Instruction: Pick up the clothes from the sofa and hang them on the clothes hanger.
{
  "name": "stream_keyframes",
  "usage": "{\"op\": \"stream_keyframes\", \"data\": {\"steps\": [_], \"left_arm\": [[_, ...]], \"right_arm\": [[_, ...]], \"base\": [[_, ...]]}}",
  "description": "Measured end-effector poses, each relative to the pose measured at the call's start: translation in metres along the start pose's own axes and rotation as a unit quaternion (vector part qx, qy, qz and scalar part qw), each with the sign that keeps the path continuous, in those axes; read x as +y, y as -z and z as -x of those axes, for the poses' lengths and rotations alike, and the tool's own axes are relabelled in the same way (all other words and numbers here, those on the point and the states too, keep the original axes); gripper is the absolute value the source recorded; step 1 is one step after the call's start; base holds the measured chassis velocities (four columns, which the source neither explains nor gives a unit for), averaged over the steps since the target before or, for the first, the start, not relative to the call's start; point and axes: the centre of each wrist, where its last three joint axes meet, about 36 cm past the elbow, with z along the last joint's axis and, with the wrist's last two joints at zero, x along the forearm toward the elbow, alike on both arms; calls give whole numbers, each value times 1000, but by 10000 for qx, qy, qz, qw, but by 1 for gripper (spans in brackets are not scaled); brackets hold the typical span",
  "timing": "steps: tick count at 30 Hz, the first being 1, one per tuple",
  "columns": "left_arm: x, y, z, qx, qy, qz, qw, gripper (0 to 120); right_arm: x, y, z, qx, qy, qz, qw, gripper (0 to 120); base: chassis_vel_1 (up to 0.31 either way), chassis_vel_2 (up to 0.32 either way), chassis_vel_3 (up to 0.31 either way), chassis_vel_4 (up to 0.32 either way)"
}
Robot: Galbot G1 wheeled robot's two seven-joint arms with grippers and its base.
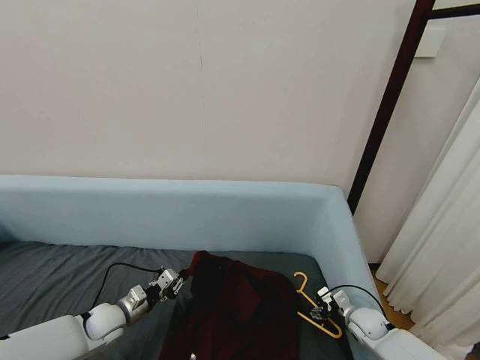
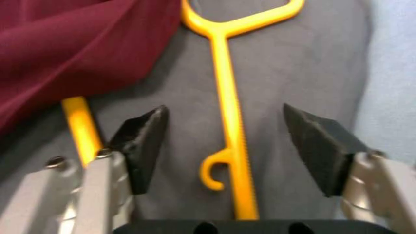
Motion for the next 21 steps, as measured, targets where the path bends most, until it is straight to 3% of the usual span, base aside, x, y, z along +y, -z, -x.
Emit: {"op": "stream_keyframes", "data": {"steps": [7, 8, 9, 14, 21], "left_arm": [[-1, -1, 0, 0, 23, -70, 10000, 0], [0, -1, 1, -3, 20, -67, 10000, 0], [1, 1, 2, -21, 17, -54, 10000, 0], [0, 2, 2, -28, 5, -54, 10000, 0], [-3, 1, 2, -39, 17, -150, 9999, 0]], "right_arm": [[0, -6, 9, 54, 103, 156, 9998, 47], [-1, -7, 10, 50, 110, 187, 9998, 42], [-7, -8, 10, 13, 98, 355, 9993, 28], [-12, -10, 9, 10, 79, 479, 9988, 10], [-20, -12, 16, 52, -146, 895, 9959, 4]], "base": [[0, 0, 0, 0], [0, 0, 0, 0], [0, 0, 0, 0], [0, 0, 0, 0], [0, 0, 0, 0]]}}
